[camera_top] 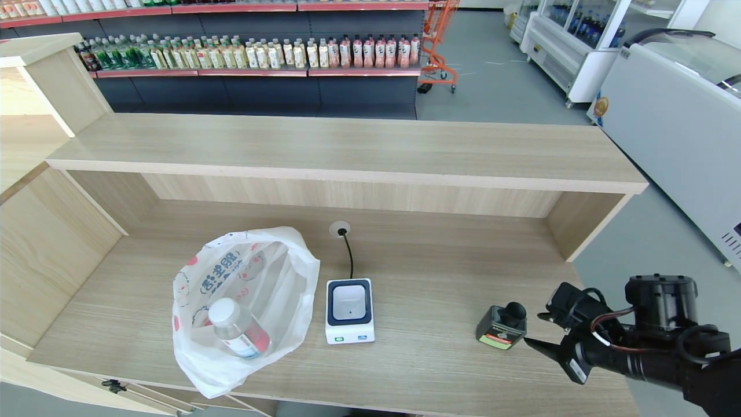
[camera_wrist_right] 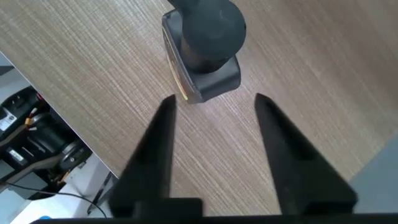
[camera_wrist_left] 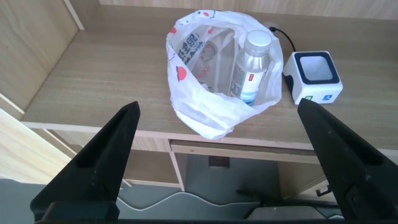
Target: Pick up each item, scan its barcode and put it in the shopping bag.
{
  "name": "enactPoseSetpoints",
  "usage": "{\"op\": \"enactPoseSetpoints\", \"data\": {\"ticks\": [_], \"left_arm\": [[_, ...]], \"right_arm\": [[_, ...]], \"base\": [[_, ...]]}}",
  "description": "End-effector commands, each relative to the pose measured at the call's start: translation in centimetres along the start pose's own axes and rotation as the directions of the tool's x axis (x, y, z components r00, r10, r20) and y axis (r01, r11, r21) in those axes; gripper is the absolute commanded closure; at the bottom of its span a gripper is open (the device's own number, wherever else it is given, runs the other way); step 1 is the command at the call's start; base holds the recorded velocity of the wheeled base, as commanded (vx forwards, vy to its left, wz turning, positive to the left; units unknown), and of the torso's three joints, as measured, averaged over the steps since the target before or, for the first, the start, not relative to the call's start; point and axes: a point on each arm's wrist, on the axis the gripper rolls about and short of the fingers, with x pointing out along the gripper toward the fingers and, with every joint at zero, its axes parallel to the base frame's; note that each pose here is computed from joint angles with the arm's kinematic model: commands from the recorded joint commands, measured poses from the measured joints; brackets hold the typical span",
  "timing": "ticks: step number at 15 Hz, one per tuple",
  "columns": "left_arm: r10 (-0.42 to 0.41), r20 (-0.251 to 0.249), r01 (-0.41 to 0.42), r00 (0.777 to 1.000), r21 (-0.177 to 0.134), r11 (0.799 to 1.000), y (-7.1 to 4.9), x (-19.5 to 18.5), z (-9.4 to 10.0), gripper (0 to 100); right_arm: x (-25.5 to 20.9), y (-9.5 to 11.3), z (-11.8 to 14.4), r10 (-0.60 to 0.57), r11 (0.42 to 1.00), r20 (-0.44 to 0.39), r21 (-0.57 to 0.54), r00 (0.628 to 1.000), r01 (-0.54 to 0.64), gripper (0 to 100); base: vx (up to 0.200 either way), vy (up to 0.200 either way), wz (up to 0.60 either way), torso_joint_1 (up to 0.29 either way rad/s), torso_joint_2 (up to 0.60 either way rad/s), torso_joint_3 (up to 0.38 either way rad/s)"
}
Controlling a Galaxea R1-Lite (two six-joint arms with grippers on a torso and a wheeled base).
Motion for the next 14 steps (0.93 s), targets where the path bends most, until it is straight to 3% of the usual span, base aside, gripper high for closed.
{"op": "enactPoseSetpoints", "data": {"ticks": [1, 6, 14], "left_arm": [[0.0, -0.001, 0.0, 1.0, 0.0, 1.0, 0.0, 0.0, 0.0, 0], [0.0, -0.001, 0.0, 1.0, 0.0, 1.0, 0.0, 0.0, 0.0, 0], [0.0, -0.001, 0.0, 1.0, 0.0, 1.0, 0.0, 0.0, 0.0, 0]], "right_arm": [[-0.7, -0.3, 0.6, -0.027, 0.999, 0.031, -0.028, 0.999, 0.028, 0], [2.3, 0.4, -1.1, 0.041, 0.996, 0.0, -0.077, 0.999, -0.041, 0], [6.4, 0.8, -0.9, 0.126, 0.987, 0.109, -0.113, 0.986, -0.114, 0]], "base": [[0.0, 0.0, 0.0, 0.0, 0.0, 0.0], [0.0, 0.0, 0.0, 0.0, 0.0, 0.0], [0.0, 0.0, 0.0, 0.0, 0.0, 0.0]]}}
